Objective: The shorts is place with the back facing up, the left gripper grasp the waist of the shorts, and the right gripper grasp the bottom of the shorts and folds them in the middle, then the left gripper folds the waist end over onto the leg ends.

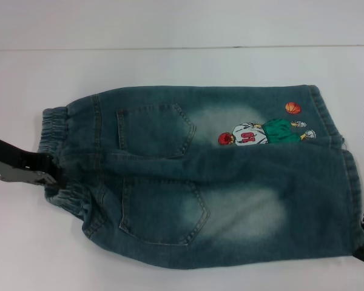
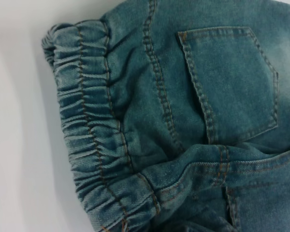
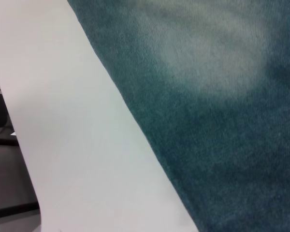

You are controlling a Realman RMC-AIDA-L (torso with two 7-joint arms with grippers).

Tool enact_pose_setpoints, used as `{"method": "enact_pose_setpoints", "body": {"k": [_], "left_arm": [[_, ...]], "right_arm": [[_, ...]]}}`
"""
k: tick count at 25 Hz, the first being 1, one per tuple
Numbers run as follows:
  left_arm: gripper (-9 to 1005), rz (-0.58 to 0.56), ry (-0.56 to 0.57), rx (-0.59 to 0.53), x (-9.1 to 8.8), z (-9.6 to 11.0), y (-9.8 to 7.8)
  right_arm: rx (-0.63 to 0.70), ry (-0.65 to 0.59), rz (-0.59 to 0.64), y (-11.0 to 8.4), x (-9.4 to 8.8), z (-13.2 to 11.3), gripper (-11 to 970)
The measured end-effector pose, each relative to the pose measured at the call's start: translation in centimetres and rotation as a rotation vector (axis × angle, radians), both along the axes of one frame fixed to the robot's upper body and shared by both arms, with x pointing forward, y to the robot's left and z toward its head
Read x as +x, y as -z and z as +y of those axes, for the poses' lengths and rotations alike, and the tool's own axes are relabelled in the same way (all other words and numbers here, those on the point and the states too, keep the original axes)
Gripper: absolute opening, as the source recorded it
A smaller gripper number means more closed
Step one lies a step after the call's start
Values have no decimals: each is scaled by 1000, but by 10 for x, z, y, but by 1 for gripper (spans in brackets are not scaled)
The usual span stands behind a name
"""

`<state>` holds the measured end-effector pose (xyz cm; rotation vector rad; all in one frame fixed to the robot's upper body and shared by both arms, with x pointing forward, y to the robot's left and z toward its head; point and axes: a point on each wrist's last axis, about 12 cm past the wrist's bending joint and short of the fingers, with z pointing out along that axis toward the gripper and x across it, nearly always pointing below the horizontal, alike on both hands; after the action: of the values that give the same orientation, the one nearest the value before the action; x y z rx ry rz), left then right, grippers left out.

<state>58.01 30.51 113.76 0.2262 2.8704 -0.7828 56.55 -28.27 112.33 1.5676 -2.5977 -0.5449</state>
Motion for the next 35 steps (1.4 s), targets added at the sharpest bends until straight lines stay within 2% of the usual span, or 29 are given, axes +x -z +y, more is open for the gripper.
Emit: {"method": "enact_pose_setpoints", "body": {"k": [2,4,15,21,26,30,35], "left_arm": [[23,0,0,0,0,0,0],[23,0,-1,0,0,0,0],[23,-2,1,0,1,0,-1],[24,2,2,-1,1,0,-1],[24,0,3,-6,2,1,-4],[24,-17,-9,-59,5,5,-13],[24,-51,-59,-125,7,17,-24]], "right_arm": [[-3,-1,-3,0,0,0,812],[-4,-3,-3,0,0,1,592],[-7,-1,-6,4,1,1,98],[-12,-2,-5,7,1,1,16],[23,24,-15,5,1,-5,16],[131,99,-42,-2,1,-19,16],[371,266,-132,-13,0,-42,15]]}}
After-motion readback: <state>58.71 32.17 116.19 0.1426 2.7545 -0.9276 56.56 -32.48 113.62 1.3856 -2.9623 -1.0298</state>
